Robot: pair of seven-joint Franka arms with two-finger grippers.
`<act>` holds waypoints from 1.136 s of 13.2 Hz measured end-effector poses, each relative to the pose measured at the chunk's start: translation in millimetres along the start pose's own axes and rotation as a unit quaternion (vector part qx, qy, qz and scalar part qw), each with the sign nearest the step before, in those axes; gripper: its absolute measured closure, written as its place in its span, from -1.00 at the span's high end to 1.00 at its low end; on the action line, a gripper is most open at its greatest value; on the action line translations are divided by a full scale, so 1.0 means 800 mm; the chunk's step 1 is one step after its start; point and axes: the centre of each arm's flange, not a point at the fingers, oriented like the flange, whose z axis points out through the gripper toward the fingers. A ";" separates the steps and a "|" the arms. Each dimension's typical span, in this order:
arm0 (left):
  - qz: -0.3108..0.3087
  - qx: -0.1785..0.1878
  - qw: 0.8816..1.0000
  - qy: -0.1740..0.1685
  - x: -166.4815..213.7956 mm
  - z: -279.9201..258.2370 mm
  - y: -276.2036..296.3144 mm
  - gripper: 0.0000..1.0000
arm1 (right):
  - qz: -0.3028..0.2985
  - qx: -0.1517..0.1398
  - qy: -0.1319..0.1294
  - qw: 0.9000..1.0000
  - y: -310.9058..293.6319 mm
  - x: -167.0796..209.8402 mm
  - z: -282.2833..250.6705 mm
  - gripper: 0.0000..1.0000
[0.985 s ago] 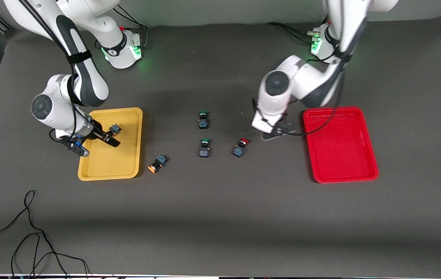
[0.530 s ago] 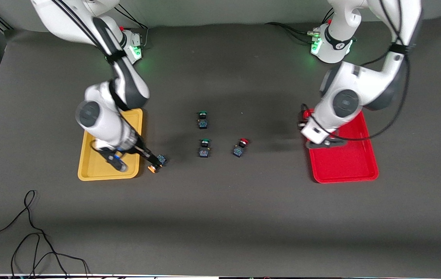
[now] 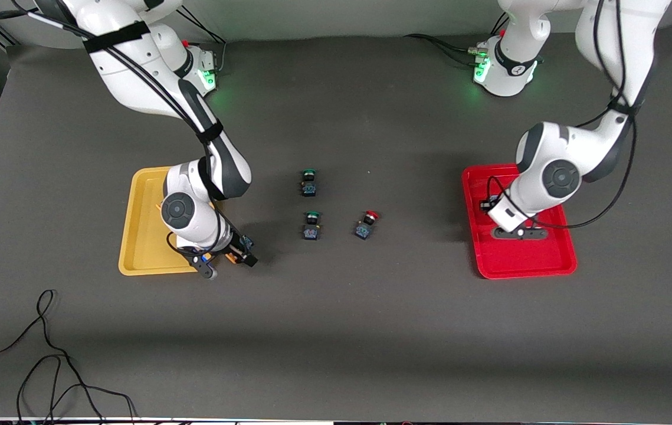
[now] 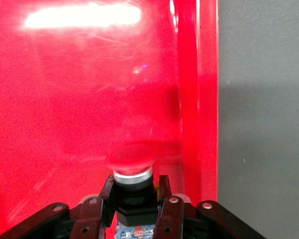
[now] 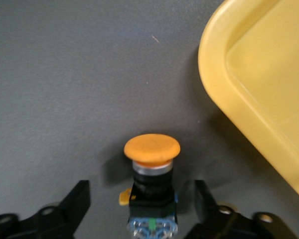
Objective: Place red and yellow buttons in trays
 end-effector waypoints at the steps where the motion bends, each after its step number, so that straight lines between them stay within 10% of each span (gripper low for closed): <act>1: 0.003 0.000 1.000 0.000 0.002 0.008 0.001 -0.24 | 0.000 0.000 0.000 1.000 0.000 0.000 0.001 0.41; 3: 0.005 0.001 1.000 0.004 0.005 0.003 0.002 0.14 | 0.001 0.002 0.001 1.000 -0.002 0.001 -0.001 -0.05; 7: 0.001 0.019 1.000 -0.020 0.018 -0.061 -0.003 0.99 | 0.002 0.010 -0.001 1.000 -0.013 0.007 -0.031 -0.12; 12: 0.049 0.030 0.998 0.021 0.031 -0.198 0.079 1.00 | -0.008 0.006 -0.027 1.000 0.030 0.073 -0.202 -0.12; 15: 0.106 0.018 0.993 0.046 0.046 -0.214 0.176 1.00 | -0.039 -0.015 -0.033 0.999 0.117 0.130 -0.177 -0.12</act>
